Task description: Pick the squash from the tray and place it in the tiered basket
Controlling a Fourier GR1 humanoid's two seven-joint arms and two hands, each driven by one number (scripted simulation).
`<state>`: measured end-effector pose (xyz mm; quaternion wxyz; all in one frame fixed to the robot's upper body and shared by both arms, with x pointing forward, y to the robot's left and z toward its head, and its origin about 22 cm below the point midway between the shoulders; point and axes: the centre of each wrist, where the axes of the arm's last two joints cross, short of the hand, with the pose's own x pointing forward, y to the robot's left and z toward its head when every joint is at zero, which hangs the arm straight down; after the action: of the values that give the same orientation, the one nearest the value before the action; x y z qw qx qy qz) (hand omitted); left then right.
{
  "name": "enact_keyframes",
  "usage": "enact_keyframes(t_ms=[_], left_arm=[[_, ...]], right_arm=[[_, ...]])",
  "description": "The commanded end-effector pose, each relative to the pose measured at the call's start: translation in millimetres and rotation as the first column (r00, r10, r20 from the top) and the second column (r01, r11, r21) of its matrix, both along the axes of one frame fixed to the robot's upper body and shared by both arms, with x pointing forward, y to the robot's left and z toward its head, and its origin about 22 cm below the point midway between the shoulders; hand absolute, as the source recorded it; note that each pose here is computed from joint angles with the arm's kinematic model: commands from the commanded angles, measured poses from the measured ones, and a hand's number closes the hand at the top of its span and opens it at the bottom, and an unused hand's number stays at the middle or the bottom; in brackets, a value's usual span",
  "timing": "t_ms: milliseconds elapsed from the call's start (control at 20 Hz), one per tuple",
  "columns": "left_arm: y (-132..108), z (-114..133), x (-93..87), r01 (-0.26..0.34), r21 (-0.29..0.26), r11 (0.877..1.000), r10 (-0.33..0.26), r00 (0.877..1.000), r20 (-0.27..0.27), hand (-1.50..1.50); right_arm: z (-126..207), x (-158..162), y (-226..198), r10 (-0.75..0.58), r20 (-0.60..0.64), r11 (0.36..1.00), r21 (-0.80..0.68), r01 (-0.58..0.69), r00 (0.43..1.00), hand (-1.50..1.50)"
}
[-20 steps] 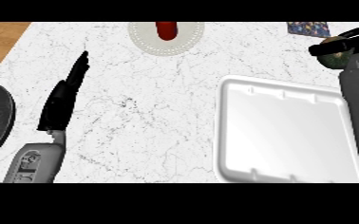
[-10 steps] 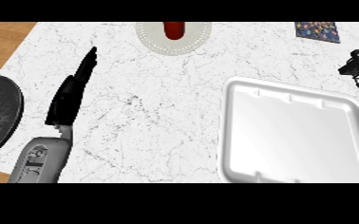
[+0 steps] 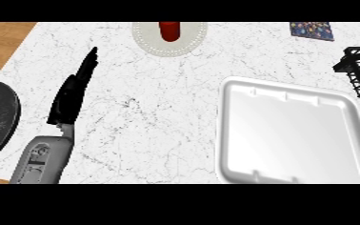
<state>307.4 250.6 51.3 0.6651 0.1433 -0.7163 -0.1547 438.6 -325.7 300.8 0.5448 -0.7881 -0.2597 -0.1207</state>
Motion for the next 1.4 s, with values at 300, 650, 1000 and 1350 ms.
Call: enact_keyframes(t_ms=[300, 650, 1000, 1350], left_arm=[[2, 2, 0.9, -0.036, 0.008, 0.999, 0.036, 0.999, 0.006, 0.0], [22, -3, -0.8, -0.081, 0.004, 0.997, 0.081, 0.997, -0.001, 0.0], [35, -3, -9.1, -0.114, -0.012, 0.993, 0.113, 0.992, -0.052, 0.0], [36, -15, -14.3, -0.135, -0.002, 0.991, 0.135, 0.99, -0.035, 0.0]], right_arm=[[-22, 20, -2, -0.209, -0.115, 0.977, 0.024, 0.213, 0.971, 1.5], [-20, 10, -45, -0.369, -0.33, 0.927, -0.062, 0.369, 0.869, 1.5], [-27, 9, -53, -0.299, -0.381, 0.949, -0.024, 0.314, 0.875, 1.5], [-44, 5, -65, -0.196, -0.307, 0.963, 0.12, 0.243, 0.931, 1.5]])
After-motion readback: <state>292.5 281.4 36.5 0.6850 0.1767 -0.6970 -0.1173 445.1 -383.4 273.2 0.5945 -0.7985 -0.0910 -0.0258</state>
